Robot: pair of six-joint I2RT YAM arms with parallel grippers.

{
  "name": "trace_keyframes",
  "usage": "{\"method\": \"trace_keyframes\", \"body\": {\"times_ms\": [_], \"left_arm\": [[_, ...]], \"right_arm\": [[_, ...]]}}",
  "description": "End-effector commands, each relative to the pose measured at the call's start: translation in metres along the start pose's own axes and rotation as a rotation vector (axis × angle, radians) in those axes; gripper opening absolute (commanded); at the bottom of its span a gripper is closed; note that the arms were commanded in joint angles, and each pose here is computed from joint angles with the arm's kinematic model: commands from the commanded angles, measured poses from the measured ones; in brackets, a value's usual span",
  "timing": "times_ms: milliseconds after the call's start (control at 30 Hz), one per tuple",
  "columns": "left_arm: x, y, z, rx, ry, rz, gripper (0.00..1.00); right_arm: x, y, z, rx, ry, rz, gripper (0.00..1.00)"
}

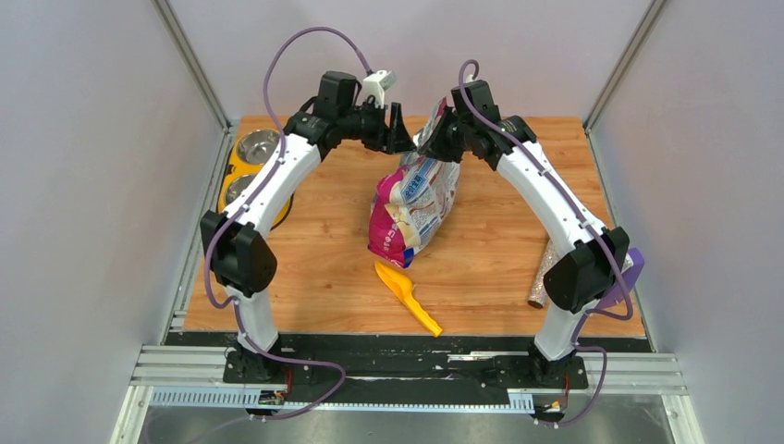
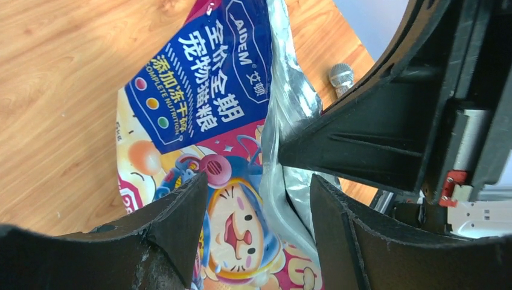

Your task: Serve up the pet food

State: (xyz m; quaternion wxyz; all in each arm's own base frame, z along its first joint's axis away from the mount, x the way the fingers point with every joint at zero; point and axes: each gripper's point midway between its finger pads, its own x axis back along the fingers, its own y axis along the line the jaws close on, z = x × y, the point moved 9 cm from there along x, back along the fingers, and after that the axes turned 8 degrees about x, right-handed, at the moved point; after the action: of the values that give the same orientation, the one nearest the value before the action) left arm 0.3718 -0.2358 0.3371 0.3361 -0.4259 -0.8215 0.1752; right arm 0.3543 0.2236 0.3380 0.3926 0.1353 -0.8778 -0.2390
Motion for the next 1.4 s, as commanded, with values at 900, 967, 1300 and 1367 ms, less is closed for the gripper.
{"method": "trace_keyframes", "body": {"times_ms": [900,967,1300,1367], "left_arm": [[0.059,-0.022,-0.05,-0.233,-0.195,-0.365,0.0],[0.061,-0.025,-0.051,-0.225,-0.205,-0.358,0.0],[0.064,-0.035,-0.051,-0.198,-0.22,-0.296,0.0],[0.064,-0.037,-0.051,-0.19,-0.221,-0.282,0.0]], "right_arm": [[0.047,-0.017,-0.008,0.022,-0.11,0.212,0.0],[0.053,-0.017,-0.009,0.023,-0.122,0.222,0.0],[0.075,-0.012,-0.021,0.065,-0.173,0.233,0.0],[0.079,-0.012,-0.024,0.081,-0.19,0.251,0.0]]}}
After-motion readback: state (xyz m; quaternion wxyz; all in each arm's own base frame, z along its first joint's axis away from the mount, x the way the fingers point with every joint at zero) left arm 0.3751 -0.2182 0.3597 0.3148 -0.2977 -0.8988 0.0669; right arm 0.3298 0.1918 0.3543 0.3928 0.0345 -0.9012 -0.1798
